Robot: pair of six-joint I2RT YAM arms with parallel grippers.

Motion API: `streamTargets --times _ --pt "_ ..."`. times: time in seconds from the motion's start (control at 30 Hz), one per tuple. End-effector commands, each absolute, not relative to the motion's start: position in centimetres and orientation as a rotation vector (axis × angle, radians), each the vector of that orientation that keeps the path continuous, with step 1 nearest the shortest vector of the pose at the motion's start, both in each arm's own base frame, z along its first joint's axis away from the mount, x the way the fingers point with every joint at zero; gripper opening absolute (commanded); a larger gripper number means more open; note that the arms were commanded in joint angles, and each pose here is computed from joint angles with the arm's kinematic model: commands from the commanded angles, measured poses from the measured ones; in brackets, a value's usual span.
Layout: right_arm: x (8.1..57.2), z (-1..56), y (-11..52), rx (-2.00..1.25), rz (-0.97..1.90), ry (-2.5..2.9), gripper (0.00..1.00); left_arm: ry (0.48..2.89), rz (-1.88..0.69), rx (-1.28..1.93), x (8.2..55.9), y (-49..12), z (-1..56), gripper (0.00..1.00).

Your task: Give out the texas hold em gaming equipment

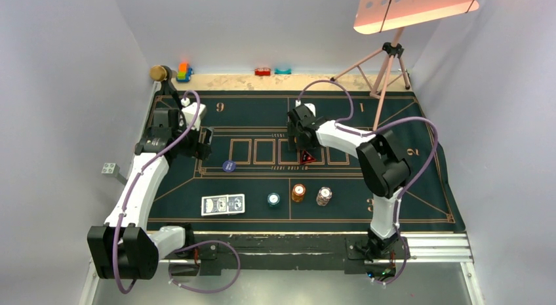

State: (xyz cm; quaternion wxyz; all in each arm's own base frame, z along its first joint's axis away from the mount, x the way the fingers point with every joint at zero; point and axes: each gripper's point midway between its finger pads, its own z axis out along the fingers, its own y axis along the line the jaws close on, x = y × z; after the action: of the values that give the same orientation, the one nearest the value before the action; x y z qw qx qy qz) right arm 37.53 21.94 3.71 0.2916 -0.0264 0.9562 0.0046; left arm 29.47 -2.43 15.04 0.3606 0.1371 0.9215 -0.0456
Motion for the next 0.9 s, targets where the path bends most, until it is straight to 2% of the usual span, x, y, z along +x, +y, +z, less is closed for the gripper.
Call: streamTargets --times 0.0,0.37,0.7,0.87 --pt "39.0 2.9 21.9 -0.074 -0.028 2.529 0.76 2.355 -0.132 0.35 29.7 -2.5 15.2 1.0" --pt "41.1 1.5 22.6 -0.126 -0.067 2.54 0.46 2.358 -0.13 0.349 29.9 -2.5 15.1 1.0" --pt "45.5 0.9 24.8 -0.178 -0.061 2.527 0.37 2.367 -0.122 0.349 30.0 -2.4 14.8 1.0" --pt "47.9 1.0 27.1 -0.21 -0.002 2.513 0.37 2.366 -0.118 0.35 29.9 -2.3 14.9 1.0"
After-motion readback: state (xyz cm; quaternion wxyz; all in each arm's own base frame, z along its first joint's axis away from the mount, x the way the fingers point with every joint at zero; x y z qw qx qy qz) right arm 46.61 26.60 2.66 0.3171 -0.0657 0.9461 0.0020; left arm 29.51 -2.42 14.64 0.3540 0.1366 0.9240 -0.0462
